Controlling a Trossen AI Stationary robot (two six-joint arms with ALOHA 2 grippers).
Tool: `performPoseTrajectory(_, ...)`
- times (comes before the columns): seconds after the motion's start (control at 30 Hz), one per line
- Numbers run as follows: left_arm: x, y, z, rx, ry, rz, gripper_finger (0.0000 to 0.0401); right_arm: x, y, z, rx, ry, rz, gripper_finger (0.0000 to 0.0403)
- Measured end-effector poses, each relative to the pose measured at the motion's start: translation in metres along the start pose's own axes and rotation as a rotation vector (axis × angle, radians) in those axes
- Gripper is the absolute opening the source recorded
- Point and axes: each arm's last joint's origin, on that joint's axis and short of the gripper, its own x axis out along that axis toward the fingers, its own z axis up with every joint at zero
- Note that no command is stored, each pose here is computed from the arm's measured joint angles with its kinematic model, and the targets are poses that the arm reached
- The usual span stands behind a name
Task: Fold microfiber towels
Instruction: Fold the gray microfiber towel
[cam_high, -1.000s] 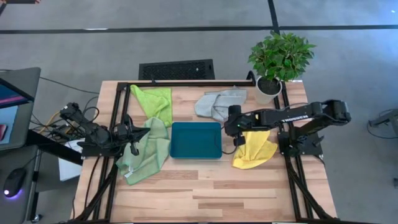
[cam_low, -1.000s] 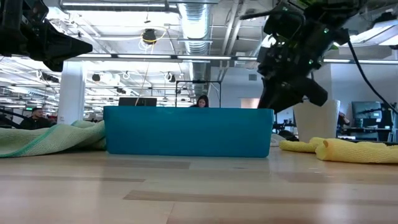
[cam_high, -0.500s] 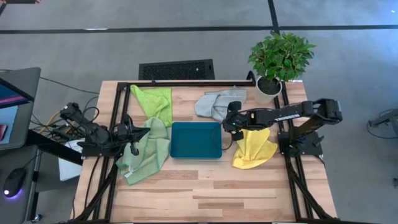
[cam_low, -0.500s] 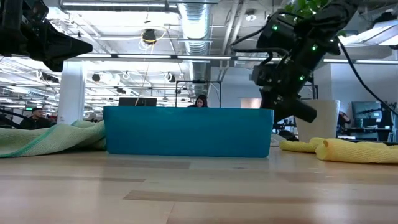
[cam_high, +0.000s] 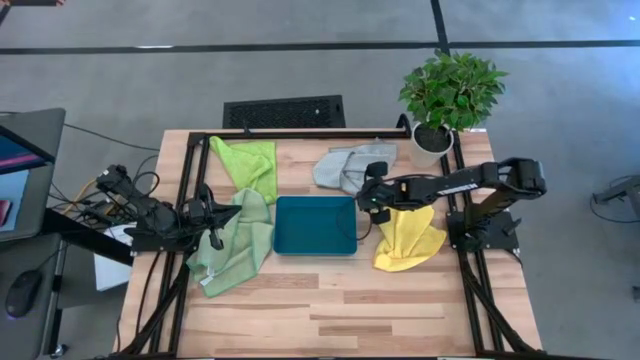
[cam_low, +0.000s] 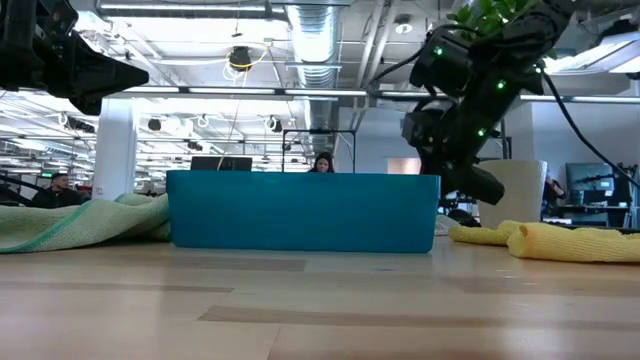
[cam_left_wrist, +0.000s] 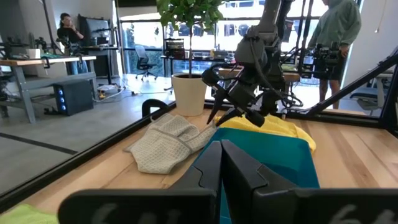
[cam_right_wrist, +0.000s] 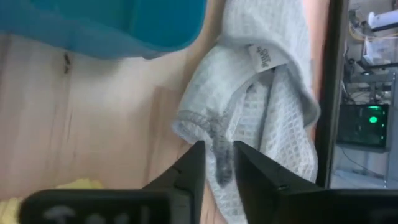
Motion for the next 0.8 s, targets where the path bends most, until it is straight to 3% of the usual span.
performPoseTrajectory(0.2,0.000,0.000,0.000,0.000,0.000,0.000,0.0000,-0.003,-0.001,0.000,0.004,-0.005,0.000,0.0010)
performPoseTrajectory(0.43,0.000,0.000,0.000,0.000,0.000,0.000,0.0000,-0.007,-0.004,0.003,0.012,0.024,-0.022,0.0007)
performPoseTrajectory(0.8,0.000,0.000,0.000,0.000,0.000,0.000,0.0000,-0.070,-0.053,0.021,0.090,-0.015,-0.212,0.0004)
